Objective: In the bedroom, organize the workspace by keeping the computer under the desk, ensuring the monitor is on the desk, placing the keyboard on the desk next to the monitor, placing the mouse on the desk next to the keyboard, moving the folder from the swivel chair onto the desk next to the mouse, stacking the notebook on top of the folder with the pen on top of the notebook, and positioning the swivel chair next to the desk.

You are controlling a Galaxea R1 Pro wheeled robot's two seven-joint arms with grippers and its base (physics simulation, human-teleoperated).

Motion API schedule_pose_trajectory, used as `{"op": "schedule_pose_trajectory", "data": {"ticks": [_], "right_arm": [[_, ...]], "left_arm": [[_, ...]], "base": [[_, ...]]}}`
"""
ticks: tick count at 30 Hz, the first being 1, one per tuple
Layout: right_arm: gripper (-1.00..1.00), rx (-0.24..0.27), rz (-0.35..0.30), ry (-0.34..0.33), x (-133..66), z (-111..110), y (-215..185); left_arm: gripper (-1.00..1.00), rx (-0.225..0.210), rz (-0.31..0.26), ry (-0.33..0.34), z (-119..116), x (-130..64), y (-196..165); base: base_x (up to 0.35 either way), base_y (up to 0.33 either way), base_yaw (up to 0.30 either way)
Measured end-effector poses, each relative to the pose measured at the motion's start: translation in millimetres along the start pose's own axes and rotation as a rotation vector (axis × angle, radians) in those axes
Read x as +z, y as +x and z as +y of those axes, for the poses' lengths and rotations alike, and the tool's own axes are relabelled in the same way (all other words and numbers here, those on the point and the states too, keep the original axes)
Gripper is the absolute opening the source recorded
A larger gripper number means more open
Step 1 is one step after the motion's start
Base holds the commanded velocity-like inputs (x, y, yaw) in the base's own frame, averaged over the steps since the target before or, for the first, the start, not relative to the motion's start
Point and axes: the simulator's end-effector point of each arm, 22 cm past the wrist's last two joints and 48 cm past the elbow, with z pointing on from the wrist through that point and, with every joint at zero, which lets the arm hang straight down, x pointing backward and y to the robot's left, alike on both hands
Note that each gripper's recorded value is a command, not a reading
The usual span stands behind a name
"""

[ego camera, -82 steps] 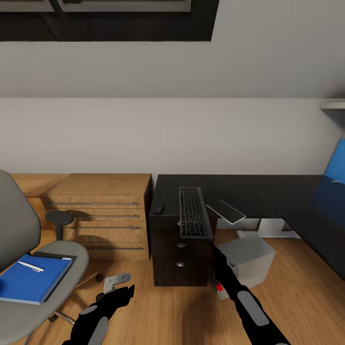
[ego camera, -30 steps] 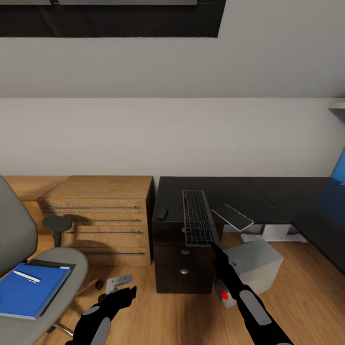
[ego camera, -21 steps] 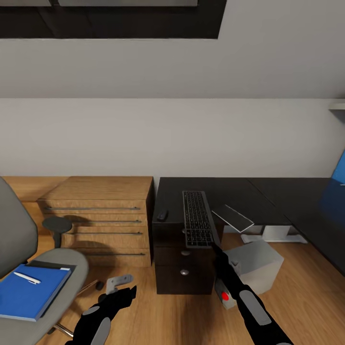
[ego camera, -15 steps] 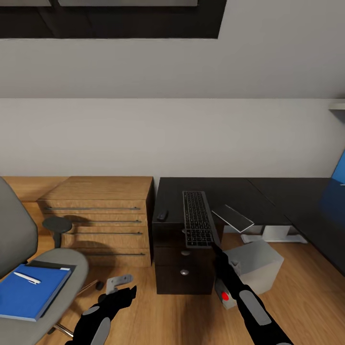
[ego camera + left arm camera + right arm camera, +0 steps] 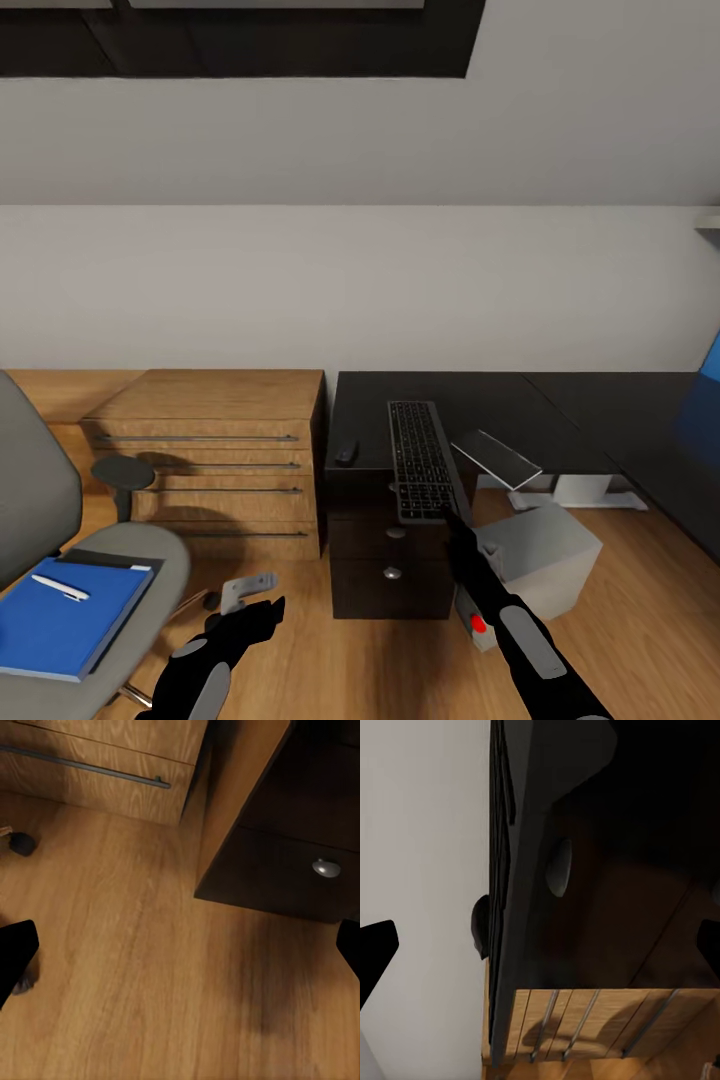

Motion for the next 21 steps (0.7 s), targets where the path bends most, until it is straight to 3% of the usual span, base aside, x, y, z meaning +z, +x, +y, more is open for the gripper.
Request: {"op": "schedule_pose_trajectory", "data": {"ticks": [21], "right_arm": [[1.0, -0.002, 0.0, 0.0, 0.1, 0.1, 0.0]], "left_arm": [[1.0, -0.004, -0.001, -0.004, 2.0, 0.1, -0.5]], "base": [[0.071, 0.043, 0.0]]}}
